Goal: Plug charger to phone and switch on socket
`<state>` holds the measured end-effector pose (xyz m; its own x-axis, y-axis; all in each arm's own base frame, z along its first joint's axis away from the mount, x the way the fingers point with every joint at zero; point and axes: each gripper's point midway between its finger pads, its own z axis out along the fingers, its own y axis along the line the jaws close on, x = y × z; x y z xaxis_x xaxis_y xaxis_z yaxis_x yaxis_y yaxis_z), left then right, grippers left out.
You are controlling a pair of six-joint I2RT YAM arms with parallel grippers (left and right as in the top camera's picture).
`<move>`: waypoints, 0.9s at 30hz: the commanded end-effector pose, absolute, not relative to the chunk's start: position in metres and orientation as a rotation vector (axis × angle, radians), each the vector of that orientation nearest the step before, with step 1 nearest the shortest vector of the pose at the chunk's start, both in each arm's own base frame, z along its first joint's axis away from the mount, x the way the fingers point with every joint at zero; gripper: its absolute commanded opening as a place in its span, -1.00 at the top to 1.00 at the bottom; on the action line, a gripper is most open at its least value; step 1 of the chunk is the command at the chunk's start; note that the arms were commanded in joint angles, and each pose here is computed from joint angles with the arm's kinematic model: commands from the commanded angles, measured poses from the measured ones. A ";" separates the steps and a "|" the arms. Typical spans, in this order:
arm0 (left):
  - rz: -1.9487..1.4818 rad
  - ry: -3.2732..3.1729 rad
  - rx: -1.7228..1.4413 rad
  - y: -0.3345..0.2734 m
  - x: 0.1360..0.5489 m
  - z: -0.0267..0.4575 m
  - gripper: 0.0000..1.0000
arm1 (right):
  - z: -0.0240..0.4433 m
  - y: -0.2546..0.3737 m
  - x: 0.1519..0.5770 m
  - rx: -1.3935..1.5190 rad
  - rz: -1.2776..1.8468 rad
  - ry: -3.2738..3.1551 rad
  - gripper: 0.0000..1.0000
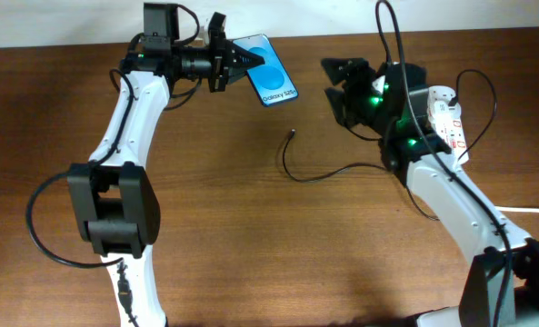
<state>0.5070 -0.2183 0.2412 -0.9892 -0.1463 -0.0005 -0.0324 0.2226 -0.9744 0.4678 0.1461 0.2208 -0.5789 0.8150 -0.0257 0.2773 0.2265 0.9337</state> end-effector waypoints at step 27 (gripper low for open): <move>-2.015 2.073 0.195 -0.142 0.494 0.285 1.00 | 0.144 0.171 0.459 0.377 0.852 2.740 0.03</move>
<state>0.5001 -0.1444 0.2695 -0.9712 -0.0892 -0.2209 0.2153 0.0682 -0.9742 0.4457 0.1653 0.1573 -0.9335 0.3178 -0.1661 0.1618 0.7867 0.5958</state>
